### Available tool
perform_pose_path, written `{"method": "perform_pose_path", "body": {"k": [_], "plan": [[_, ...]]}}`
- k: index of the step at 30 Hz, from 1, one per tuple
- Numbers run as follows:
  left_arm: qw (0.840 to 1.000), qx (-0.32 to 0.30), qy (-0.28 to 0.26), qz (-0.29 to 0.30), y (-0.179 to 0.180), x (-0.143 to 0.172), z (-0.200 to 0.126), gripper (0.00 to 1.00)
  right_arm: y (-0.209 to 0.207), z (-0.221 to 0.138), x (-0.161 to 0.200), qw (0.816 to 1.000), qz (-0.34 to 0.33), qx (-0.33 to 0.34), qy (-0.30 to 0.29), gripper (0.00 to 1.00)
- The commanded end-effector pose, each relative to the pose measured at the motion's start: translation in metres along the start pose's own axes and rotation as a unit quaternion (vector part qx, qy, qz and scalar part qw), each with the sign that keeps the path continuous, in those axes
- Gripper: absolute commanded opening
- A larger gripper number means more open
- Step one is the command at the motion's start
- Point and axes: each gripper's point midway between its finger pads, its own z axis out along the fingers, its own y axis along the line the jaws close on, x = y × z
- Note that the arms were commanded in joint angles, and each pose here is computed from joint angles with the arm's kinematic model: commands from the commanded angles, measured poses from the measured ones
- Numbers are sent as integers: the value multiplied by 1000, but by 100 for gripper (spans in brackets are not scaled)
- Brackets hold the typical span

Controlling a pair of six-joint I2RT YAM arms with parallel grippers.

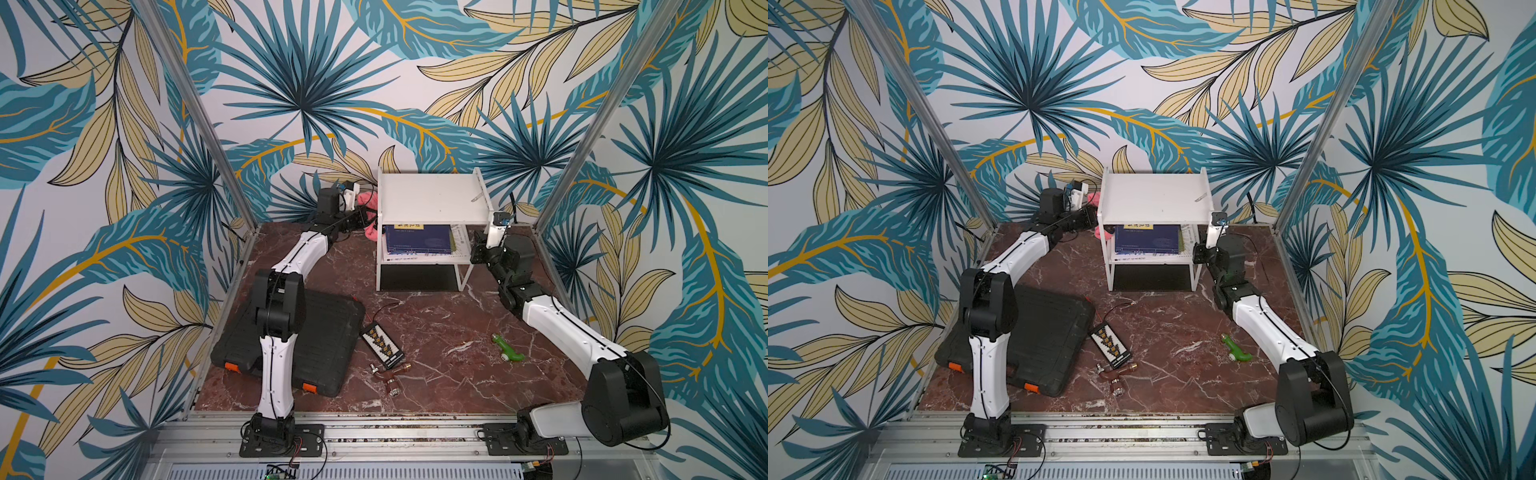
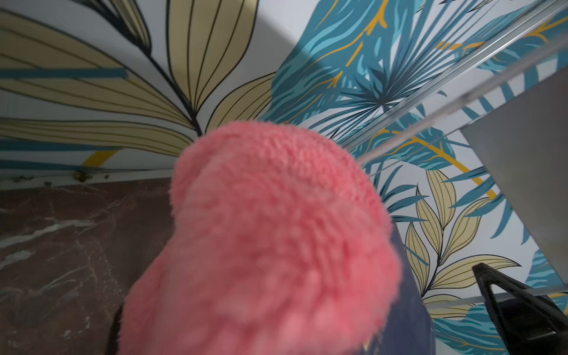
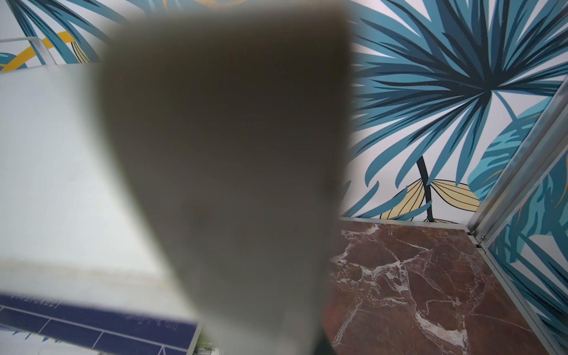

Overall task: Wipe the bookshelf clean with a cloth
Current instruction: Wipe the dust from the shelf.

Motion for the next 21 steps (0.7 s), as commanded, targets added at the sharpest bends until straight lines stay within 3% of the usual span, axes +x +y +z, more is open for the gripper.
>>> {"method": "perform_pose_path", "body": {"k": [1,6,10,13,16,18,21], "plan": [[998,19,-37,44,-56,-34,-29,0,6,-1,50,992,95,-14,78,0],[1000,15,-6,-7,-49,31,-48,0,5,-3,50,992,101,-13,75,0],[1000,-20,-18,-12,-46,66,-78,0,4,-6,50,992,103,-10,74,0],[999,-52,-15,-3,-36,67,-79,0,3,-7,48,992,101,-7,70,0],[999,-32,-16,-1,-40,57,-67,0,2,-7,44,993,100,-6,66,0],[997,-37,-61,0,-41,49,-75,0,3,-7,43,993,102,-7,64,0],[988,-93,-122,14,-44,40,-112,0,3,-10,43,992,111,-10,57,0]]}}
